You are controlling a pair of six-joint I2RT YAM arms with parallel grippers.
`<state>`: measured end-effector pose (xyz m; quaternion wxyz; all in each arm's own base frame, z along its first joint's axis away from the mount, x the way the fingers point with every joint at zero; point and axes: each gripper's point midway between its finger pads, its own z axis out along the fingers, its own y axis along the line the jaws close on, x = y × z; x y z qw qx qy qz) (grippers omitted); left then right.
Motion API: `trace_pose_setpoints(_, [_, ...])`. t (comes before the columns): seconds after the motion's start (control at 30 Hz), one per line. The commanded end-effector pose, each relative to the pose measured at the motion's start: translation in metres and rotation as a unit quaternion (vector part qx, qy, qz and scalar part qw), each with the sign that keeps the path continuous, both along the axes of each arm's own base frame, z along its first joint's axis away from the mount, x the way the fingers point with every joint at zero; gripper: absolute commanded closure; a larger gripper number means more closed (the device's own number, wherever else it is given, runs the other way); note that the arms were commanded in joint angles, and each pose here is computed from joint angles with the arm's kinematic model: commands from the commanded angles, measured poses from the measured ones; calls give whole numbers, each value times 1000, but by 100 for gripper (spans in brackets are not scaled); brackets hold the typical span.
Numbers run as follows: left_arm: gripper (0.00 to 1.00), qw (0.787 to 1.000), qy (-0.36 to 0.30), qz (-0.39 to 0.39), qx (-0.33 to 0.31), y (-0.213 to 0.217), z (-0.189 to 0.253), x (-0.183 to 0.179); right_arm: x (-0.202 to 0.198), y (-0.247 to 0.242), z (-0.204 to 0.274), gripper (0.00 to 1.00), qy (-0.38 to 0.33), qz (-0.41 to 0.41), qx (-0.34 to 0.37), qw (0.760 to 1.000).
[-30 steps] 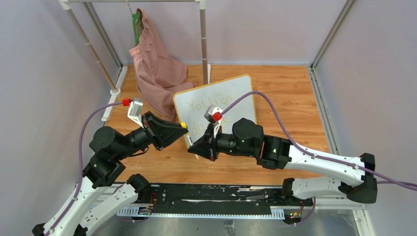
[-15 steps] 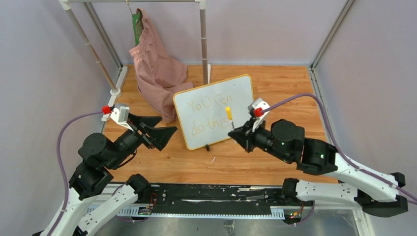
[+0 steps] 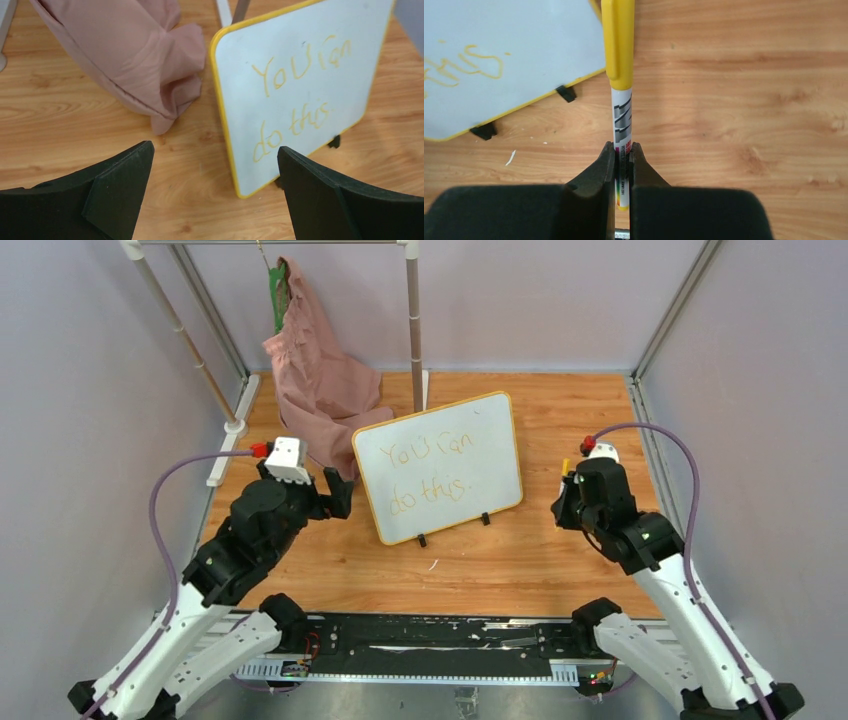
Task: Write a sentence on the whiteboard
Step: Place the whiteboard marker at the center of the board.
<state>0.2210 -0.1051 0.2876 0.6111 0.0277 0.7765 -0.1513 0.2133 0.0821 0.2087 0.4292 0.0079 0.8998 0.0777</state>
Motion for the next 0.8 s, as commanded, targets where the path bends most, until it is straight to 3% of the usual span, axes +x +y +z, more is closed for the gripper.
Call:
trace_pose_setpoints(0.0, [0,997,31,34,59,11,-15,10,-12,-18,-27,100,57,-54,51,996])
trace_pose_setpoints(0.27, [0,998,28,-7,61,0,-43,4,-16,-51,-56,100,84,-99,-5,992])
trace_pose_setpoints(0.53, [2,999,-3,-38,31,-3,-34,-9,18,-62,-55,100,92,-94,-66,989])
trace_pose_setpoints(0.63, [2,999,-13,-27,24,3,-29,-12,32,-62,-54,100,73,-90,-72,991])
trace_pose_setpoints(0.77, [2,999,-29,-23,15,7,-23,-14,47,-68,-65,100,103,-100,-70,987])
